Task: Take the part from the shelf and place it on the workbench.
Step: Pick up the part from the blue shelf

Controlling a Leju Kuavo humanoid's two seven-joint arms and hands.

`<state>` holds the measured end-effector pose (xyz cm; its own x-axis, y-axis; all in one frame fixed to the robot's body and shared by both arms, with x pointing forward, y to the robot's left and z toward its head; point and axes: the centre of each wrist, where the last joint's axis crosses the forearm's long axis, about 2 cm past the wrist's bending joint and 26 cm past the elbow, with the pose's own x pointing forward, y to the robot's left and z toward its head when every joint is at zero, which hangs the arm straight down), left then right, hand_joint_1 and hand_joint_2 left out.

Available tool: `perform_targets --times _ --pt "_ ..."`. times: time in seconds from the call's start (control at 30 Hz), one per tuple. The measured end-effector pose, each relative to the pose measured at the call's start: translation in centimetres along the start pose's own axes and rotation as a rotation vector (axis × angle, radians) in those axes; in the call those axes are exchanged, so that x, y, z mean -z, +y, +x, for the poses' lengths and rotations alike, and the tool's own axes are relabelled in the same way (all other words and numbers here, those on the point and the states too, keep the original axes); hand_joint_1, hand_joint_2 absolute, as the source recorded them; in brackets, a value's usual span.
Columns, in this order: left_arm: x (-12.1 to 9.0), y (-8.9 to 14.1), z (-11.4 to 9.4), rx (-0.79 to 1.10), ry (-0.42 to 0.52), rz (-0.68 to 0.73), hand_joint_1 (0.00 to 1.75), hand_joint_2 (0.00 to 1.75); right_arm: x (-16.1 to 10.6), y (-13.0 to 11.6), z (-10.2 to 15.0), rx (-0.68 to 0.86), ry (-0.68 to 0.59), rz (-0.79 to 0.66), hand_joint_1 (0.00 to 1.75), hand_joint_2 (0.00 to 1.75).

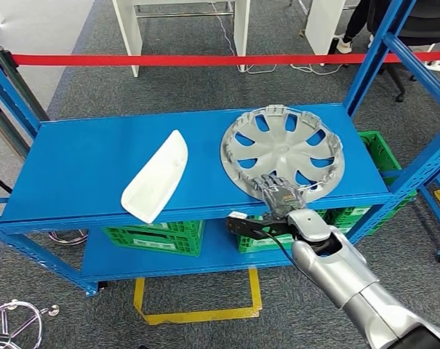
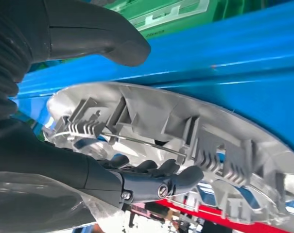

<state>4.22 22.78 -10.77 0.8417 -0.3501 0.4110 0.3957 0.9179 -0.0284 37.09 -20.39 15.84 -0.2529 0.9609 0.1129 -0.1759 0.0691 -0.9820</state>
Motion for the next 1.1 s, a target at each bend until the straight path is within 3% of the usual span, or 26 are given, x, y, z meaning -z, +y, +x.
perform_targets --times 0.27,1.1 --pt "0.0 0.0 -0.1 -0.022 0.006 0.017 0.0 0.0 0.0 0.3 -1.3 0.016 0.063 0.027 0.0 1.75" --pt "-0.1 0.0 -0.4 -0.053 0.017 0.045 0.0 0.0 -1.0 -0.2 -0.5 0.053 0.068 0.014 0.0 1.75"
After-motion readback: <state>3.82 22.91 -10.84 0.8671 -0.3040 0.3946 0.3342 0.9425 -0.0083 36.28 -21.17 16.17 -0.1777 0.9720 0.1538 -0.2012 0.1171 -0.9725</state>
